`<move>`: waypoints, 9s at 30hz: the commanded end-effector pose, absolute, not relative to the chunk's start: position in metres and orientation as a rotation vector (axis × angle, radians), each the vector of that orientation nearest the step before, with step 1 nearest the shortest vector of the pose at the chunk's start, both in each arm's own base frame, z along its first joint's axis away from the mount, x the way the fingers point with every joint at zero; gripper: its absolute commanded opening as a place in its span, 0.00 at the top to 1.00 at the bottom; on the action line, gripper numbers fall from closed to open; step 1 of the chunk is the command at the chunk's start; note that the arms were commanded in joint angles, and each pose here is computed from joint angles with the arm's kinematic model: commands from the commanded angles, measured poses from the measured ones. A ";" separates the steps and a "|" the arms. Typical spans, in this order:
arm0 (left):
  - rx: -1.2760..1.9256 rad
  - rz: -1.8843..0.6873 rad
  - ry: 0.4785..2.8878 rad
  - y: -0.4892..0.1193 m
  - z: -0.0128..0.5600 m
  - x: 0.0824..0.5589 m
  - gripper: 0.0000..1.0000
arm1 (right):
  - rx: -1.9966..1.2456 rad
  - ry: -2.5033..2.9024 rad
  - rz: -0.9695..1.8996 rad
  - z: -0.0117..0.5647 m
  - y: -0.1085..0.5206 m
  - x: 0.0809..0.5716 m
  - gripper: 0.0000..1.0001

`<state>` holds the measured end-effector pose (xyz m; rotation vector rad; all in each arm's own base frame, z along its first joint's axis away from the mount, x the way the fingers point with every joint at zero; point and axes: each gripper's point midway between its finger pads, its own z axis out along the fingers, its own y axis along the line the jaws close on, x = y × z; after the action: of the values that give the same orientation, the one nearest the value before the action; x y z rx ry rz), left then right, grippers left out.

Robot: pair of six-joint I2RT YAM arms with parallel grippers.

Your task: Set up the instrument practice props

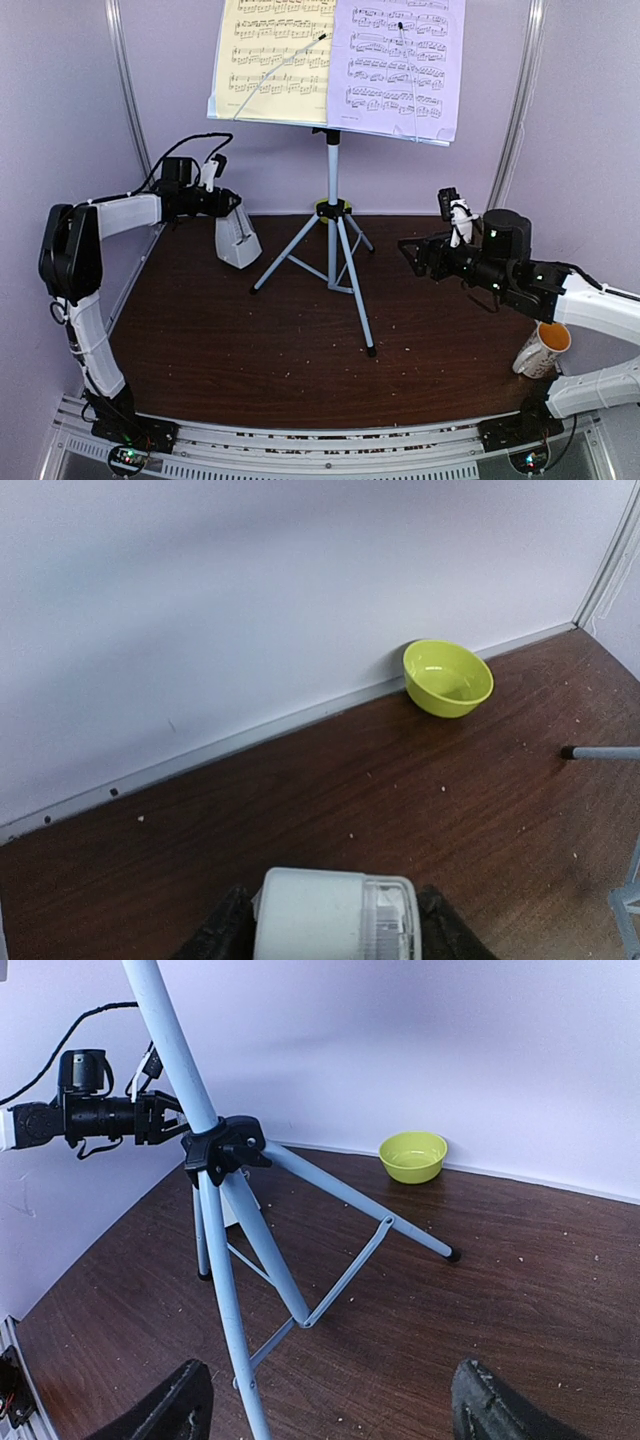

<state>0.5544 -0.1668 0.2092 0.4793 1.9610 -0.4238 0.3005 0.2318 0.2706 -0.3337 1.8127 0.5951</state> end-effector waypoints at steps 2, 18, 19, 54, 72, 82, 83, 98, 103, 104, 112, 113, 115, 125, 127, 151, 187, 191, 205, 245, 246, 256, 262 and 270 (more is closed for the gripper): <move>0.422 -0.318 1.784 -0.150 0.272 0.532 0.99 | -0.326 1.764 0.609 0.286 0.229 0.299 0.17; 0.324 -0.307 1.790 -0.119 0.267 0.424 1.00 | -0.330 1.753 0.653 0.286 0.235 0.298 0.17; 0.342 -0.325 1.774 -0.123 0.272 0.415 1.00 | -0.332 1.754 0.656 0.286 0.236 0.298 0.17; 0.731 -0.643 1.701 -0.367 0.251 0.283 1.00 | -0.331 1.766 0.714 0.282 0.239 0.283 0.19; 0.728 -0.655 1.730 -0.334 0.248 0.256 0.03 | -0.408 1.757 0.777 0.293 0.278 0.273 0.10; 0.614 -0.613 1.850 -0.243 0.180 0.251 0.02 | -0.399 1.822 0.762 0.294 0.328 0.260 0.07; 0.611 -0.597 1.863 -0.240 0.173 0.251 0.02 | -0.402 1.833 0.752 0.292 0.336 0.260 0.07; 0.781 -0.538 1.795 -0.240 0.102 0.238 0.06 | -0.573 1.979 0.657 0.243 0.435 0.250 0.00; 0.957 -0.537 1.775 -0.262 0.077 0.236 0.02 | -0.601 2.007 0.620 0.229 0.444 0.254 0.02; 0.977 -0.538 1.767 -0.266 0.073 0.237 0.02 | -0.610 2.010 0.613 0.225 0.445 0.254 0.03; 1.059 -0.505 1.626 -0.277 0.073 0.240 0.02 | -0.616 2.026 0.576 0.211 0.443 0.257 0.11; 1.074 -0.508 1.612 -0.278 0.073 0.239 0.03 | -0.614 2.028 0.573 0.210 0.443 0.257 0.12; 1.099 -0.512 1.601 -0.282 0.070 0.238 0.03 | -0.616 2.032 0.570 0.208 0.444 0.257 0.15; 1.153 -0.505 1.582 -0.290 0.057 0.241 0.03 | -0.619 2.044 0.545 0.202 0.443 0.262 0.31; 1.153 -0.512 1.561 -0.297 0.062 0.246 0.03 | -0.615 2.047 0.545 0.201 0.443 0.263 0.31; 1.196 -0.440 1.599 -0.294 0.042 0.254 0.14 | -0.603 2.046 0.552 0.203 0.442 0.265 0.34; 1.230 -0.455 1.616 -0.294 0.036 0.255 0.45 | -0.619 2.031 0.564 0.209 0.442 0.263 0.43; 1.209 -0.457 1.621 -0.293 0.039 0.258 0.27 | -0.624 2.027 0.561 0.209 0.441 0.263 0.44; 1.272 -0.551 1.620 -0.301 0.037 0.256 0.23 | -0.682 1.997 0.546 0.212 0.438 0.262 0.51; 1.277 -0.579 1.619 -0.301 0.037 0.270 0.29 | -0.738 1.961 0.633 0.213 0.443 0.258 0.63; 1.275 -0.579 1.619 -0.301 0.038 0.270 0.29 | -0.739 1.962 0.633 0.213 0.443 0.258 0.63; 1.275 -0.591 1.619 -0.301 0.038 0.270 0.34 | -0.747 1.959 0.639 0.213 0.444 0.257 0.64; 1.273 -0.593 1.622 -0.300 0.037 0.270 0.35 | -0.750 1.958 0.645 0.213 0.445 0.256 0.64; 1.274 -0.596 1.622 -0.301 0.037 0.271 0.36 | -0.752 1.959 0.645 0.213 0.444 0.255 0.65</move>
<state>0.2575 -0.2967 0.0257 1.2990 1.6728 -0.6117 0.2575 0.4427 0.1970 -0.7600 1.9960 0.5920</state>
